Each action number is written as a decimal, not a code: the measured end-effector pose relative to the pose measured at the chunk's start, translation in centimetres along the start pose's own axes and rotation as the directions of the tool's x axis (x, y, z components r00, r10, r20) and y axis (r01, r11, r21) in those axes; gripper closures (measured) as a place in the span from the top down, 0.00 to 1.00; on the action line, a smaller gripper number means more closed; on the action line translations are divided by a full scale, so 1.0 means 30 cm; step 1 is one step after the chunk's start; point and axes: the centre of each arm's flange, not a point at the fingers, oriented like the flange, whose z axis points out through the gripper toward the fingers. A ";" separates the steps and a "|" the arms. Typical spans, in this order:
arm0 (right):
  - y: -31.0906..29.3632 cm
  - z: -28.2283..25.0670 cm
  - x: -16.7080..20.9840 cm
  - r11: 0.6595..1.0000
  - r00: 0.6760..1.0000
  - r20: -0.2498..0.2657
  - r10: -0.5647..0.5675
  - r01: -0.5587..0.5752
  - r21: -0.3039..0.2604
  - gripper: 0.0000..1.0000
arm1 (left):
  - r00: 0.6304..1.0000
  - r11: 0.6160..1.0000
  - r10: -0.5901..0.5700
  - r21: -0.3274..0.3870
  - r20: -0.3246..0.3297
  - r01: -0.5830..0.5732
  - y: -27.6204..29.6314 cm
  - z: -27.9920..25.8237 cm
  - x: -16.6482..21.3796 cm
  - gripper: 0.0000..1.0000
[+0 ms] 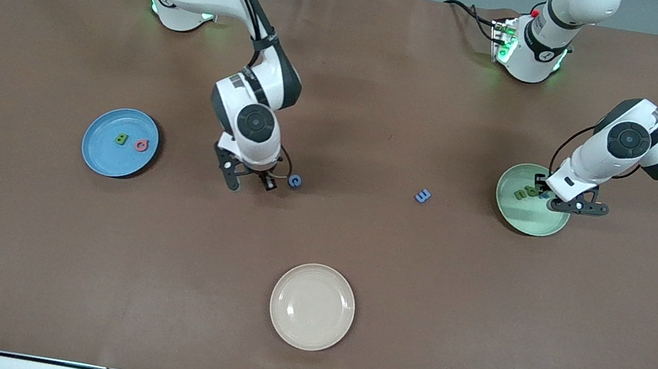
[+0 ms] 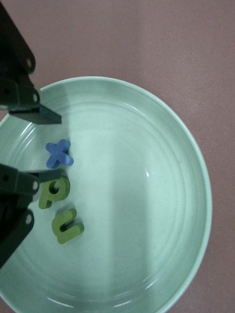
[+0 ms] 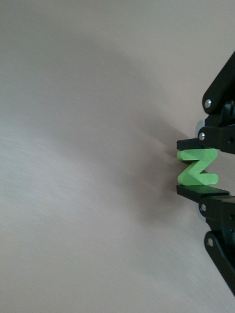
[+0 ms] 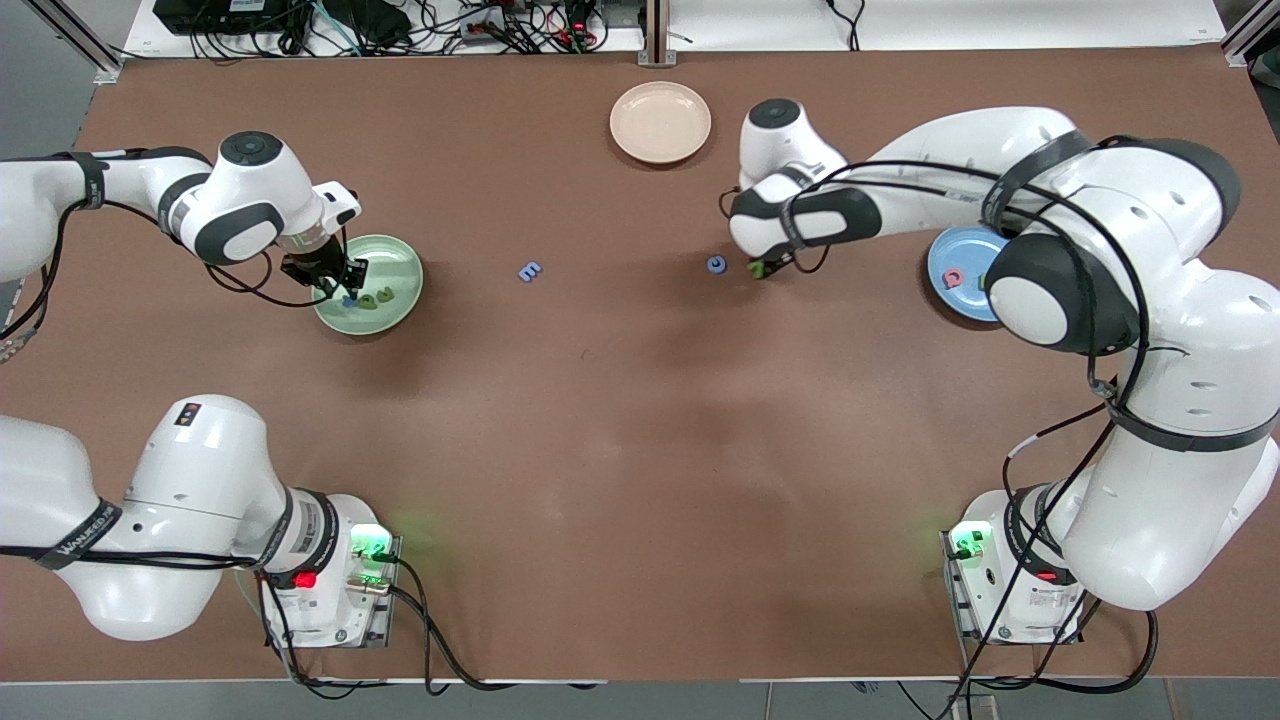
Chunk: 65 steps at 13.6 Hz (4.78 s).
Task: Sort uppercase to blue plate, lowercase to green plate
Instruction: 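Release the x on the green plate while the right gripper carries the N, then release the N on the blue plate while the left gripper reaches the m, then grasp the blue m with the left gripper while the right gripper withdraws, then carry the m to the green plate while the right gripper reaches the C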
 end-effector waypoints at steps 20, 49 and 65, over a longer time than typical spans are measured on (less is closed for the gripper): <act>0.574 0.016 0.899 0.870 0.926 0.157 -0.342 0.376 -0.318 0.38 | 0.806 0.800 -0.591 -0.117 0.015 0.589 0.993 -0.200 0.066 1.00; 0.332 -0.394 0.610 0.996 0.992 0.105 -0.073 0.077 -0.038 1.00 | 0.774 0.760 -0.630 -0.158 0.061 0.631 1.015 -0.041 0.166 0.40; 0.235 -0.446 0.457 0.996 0.998 0.056 0.010 -0.015 0.087 1.00 | 0.939 0.935 -0.339 -0.088 0.052 0.343 0.516 -0.287 0.145 0.40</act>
